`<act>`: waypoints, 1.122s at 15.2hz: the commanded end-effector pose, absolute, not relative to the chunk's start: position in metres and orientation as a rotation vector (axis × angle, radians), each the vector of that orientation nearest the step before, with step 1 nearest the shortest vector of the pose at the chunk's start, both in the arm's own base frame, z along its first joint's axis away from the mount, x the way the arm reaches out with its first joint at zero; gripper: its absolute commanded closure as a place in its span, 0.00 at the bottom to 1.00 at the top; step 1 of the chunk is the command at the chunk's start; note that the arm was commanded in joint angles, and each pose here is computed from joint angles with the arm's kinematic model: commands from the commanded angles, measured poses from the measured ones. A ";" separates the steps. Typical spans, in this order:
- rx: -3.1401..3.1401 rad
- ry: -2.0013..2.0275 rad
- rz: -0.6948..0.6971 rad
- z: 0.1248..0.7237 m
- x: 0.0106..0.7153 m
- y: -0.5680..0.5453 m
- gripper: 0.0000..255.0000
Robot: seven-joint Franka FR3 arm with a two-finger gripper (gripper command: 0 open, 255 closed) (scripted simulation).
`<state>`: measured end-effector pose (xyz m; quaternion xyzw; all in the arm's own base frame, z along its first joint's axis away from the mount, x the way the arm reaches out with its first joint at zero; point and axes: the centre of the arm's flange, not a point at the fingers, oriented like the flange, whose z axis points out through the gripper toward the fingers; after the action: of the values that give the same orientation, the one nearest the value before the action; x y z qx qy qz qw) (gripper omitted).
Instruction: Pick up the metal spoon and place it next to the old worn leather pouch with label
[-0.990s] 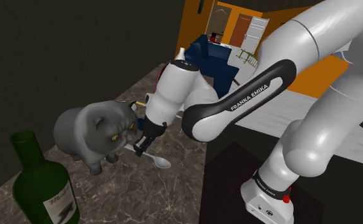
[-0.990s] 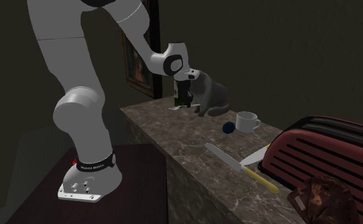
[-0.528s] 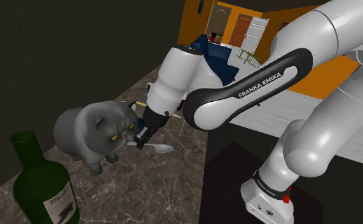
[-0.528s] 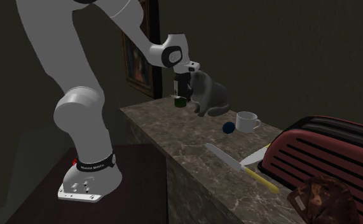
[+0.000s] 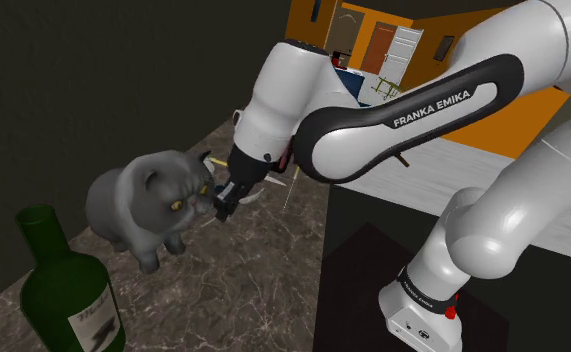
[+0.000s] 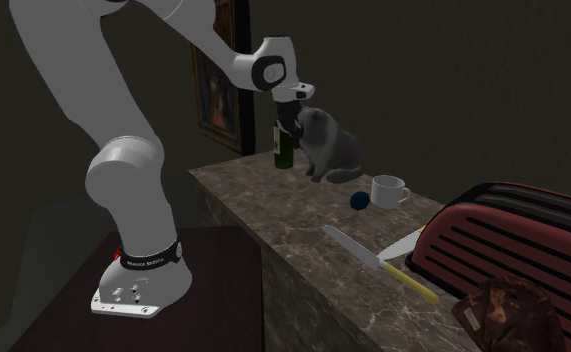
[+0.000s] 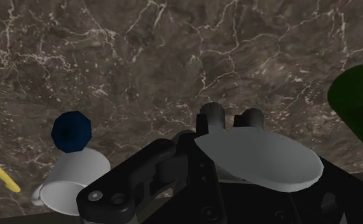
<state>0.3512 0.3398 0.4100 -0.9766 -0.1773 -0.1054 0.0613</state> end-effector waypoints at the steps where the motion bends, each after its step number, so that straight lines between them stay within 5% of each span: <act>1: -2.952 -0.536 -0.323 0.422 0.351 0.340 1.00; 17: -2.952 -0.536 -0.323 0.439 0.392 0.187 1.00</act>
<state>0.3862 0.2004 0.4389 -0.9766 -0.1764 -0.1066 0.0619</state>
